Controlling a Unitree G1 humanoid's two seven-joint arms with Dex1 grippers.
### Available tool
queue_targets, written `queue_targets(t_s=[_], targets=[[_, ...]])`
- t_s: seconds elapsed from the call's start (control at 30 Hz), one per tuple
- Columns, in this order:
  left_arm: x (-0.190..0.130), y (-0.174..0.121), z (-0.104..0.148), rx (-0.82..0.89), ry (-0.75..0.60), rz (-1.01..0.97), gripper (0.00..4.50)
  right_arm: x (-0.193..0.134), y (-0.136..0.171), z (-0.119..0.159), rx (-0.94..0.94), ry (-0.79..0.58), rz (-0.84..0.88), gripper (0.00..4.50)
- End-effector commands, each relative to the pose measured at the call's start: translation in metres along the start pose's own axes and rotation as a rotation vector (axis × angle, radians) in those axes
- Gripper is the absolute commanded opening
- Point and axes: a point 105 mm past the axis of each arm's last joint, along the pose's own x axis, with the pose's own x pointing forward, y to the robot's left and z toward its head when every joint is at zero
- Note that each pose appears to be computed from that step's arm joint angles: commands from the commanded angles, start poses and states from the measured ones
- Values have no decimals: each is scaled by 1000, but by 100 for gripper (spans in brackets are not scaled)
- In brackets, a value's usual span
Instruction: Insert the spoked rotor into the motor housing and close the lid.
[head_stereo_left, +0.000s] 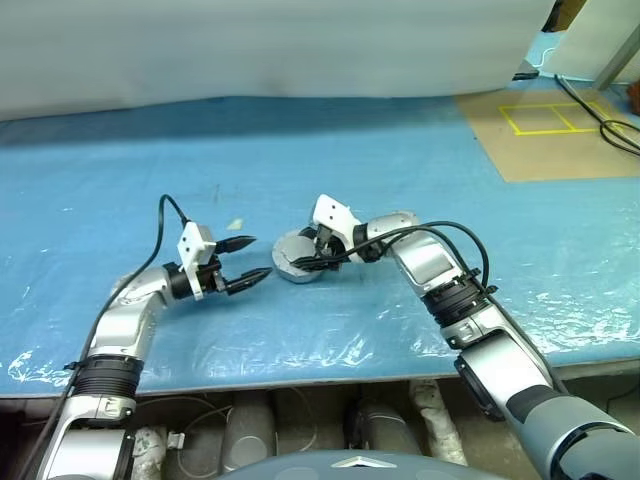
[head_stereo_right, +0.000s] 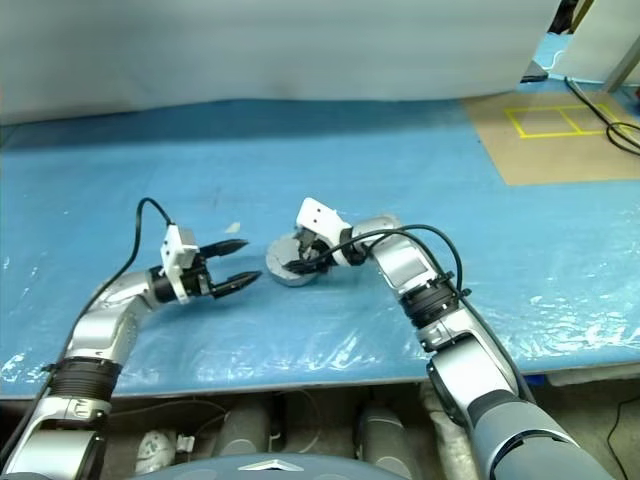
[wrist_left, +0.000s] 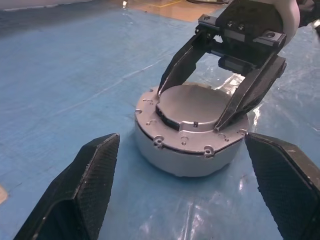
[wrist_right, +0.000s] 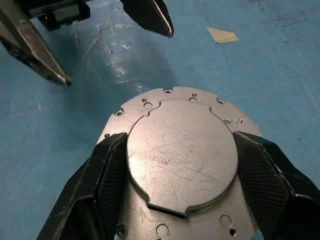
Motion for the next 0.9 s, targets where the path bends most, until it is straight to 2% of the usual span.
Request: queue_targets(t_s=[0.03, 0.13, 0.43, 0.67, 0.9], targets=[[9, 1, 6, 30, -20, -8, 404, 15, 20, -41, 109, 126, 74, 296], [17, 2, 5, 34, -32, -12, 329, 17, 17, -41, 117, 126, 60, 296], [22, 14, 1, 77, -11, 40, 6, 16, 16, -48, 132, 141, 31, 296], [18, 19, 13, 61, -61, 50, 6, 24, 9, -54, 155, 169, -22, 296], [16, 18, 12, 63, -55, 52, 6, 28, -3, -79, 167, 266, -131, 296]])
